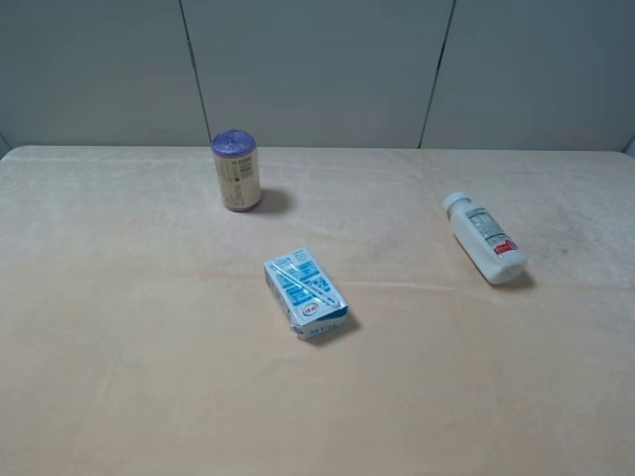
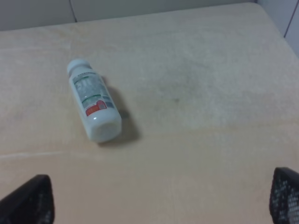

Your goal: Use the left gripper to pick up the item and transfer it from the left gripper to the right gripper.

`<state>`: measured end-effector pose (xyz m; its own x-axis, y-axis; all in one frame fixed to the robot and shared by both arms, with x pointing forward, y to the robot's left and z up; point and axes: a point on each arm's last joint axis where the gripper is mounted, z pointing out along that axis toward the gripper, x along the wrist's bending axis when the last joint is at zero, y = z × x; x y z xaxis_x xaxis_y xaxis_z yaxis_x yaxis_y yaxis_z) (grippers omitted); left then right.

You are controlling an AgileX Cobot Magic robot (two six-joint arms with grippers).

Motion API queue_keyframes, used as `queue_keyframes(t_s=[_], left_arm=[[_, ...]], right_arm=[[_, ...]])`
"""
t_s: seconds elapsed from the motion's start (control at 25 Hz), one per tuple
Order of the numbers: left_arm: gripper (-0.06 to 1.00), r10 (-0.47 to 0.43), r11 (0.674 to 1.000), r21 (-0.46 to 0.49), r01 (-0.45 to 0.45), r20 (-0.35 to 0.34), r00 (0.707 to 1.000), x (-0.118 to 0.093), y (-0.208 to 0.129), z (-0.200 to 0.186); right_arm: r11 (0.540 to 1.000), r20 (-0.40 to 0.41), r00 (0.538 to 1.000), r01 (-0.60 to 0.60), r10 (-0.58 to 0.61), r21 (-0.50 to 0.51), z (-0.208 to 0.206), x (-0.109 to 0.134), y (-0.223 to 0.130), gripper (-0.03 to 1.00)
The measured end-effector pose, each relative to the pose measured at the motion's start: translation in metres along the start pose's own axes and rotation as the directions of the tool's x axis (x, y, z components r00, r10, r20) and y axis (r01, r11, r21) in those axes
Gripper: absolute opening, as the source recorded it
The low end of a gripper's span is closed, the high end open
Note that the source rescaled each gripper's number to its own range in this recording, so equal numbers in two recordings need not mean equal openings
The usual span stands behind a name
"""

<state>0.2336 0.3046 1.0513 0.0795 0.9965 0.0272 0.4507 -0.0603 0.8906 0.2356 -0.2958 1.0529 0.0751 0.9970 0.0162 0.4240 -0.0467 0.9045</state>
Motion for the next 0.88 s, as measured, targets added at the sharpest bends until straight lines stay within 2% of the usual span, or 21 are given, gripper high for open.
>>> queue_keyframes(t_s=[0.16,0.4,0.88], left_arm=[[0.82,-0.007,1.0,0.0,0.007,-0.013,1.0,-0.0001,0.0,-0.0001],[0.82,-0.047,0.999,0.001,0.047,-0.092,0.995,-0.0006,-0.0002,-0.0004],[0.82,-0.05,0.999,0.001,0.051,-0.099,0.994,-0.0006,-0.0002,-0.0004]], right_arm=[[1.0,0.0,1.0,0.0,0.0,-0.002,0.0,0.0,0.0002,1.0],[1.0,0.0,1.0,0.0,0.0,-0.002,0.0,0.0,0.0002,1.0],[1.0,0.0,1.0,0.0,0.0,-0.002,0.0,0.0,0.0002,1.0]])
